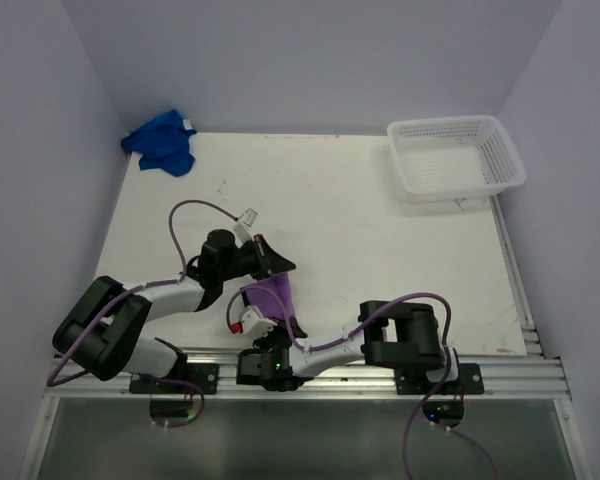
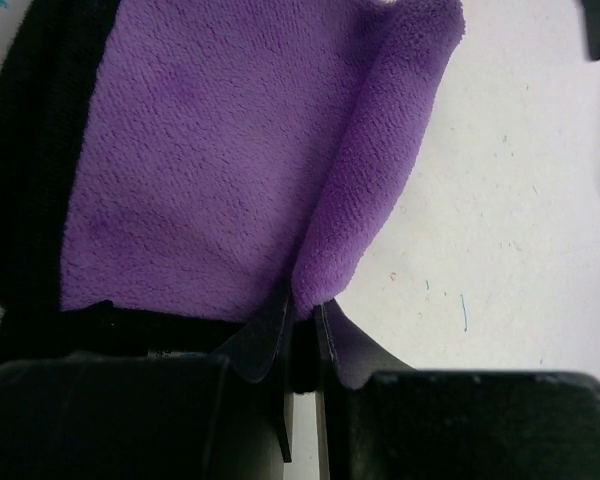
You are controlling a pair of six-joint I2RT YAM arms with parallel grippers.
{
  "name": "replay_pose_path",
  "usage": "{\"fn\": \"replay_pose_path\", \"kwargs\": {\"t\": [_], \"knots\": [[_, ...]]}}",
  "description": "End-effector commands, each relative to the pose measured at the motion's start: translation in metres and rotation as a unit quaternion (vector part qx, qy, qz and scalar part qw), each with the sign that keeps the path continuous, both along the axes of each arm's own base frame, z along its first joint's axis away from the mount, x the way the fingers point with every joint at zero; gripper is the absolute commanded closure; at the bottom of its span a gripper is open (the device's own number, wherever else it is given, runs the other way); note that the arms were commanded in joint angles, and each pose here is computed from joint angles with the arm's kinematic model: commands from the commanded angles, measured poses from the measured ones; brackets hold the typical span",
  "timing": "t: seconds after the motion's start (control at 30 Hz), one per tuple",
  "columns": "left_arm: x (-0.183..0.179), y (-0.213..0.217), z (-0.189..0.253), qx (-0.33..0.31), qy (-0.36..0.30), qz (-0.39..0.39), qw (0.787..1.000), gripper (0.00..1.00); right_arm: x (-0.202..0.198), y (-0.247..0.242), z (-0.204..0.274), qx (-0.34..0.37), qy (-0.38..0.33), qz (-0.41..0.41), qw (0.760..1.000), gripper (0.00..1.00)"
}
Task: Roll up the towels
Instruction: Roll the towel
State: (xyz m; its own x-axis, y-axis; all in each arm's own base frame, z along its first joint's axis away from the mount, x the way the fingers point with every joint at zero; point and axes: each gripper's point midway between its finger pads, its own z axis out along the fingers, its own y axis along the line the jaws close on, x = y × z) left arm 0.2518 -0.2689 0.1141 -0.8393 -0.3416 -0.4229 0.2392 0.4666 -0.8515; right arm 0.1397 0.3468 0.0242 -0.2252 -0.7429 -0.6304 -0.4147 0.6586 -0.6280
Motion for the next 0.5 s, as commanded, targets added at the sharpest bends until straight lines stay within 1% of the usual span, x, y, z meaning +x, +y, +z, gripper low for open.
{"fn": "replay_pose_path", "kwargs": {"t": [0.0, 0.03, 0.17, 0.23, 0.33, 0.47], "knots": [[-0.007, -0.006, -0.011, -0.015, 0.005, -0.016, 1.0, 1.0, -0.006, 0.001, -0.013, -0.002, 0.017, -0.001, 1.0, 1.0], [-0.008, -0.007, -0.013, -0.017, 0.004, -0.019, 1.0, 1.0, -0.006, 0.0, -0.013, -0.003, 0.017, -0.001, 1.0, 1.0], [-0.017, -0.005, -0.048, 0.004, 0.044, -0.026, 0.999, 1.0, -0.006, 0.0, -0.012, -0.001, 0.017, -0.001, 1.0, 1.0], [-0.02, -0.004, -0.059, 0.009, 0.055, -0.026, 0.998, 1.0, -0.006, 0.0, -0.013, -0.003, 0.017, -0.001, 1.0, 1.0], [-0.028, 0.003, -0.082, 0.032, 0.081, -0.018, 0.996, 1.0, -0.006, 0.0, -0.013, -0.002, 0.017, -0.002, 1.0, 1.0], [-0.036, 0.015, -0.105, 0.065, 0.094, -0.005, 0.993, 1.0, -0.006, -0.001, -0.013, 0.0, 0.017, -0.007, 1.0, 1.0]]}}
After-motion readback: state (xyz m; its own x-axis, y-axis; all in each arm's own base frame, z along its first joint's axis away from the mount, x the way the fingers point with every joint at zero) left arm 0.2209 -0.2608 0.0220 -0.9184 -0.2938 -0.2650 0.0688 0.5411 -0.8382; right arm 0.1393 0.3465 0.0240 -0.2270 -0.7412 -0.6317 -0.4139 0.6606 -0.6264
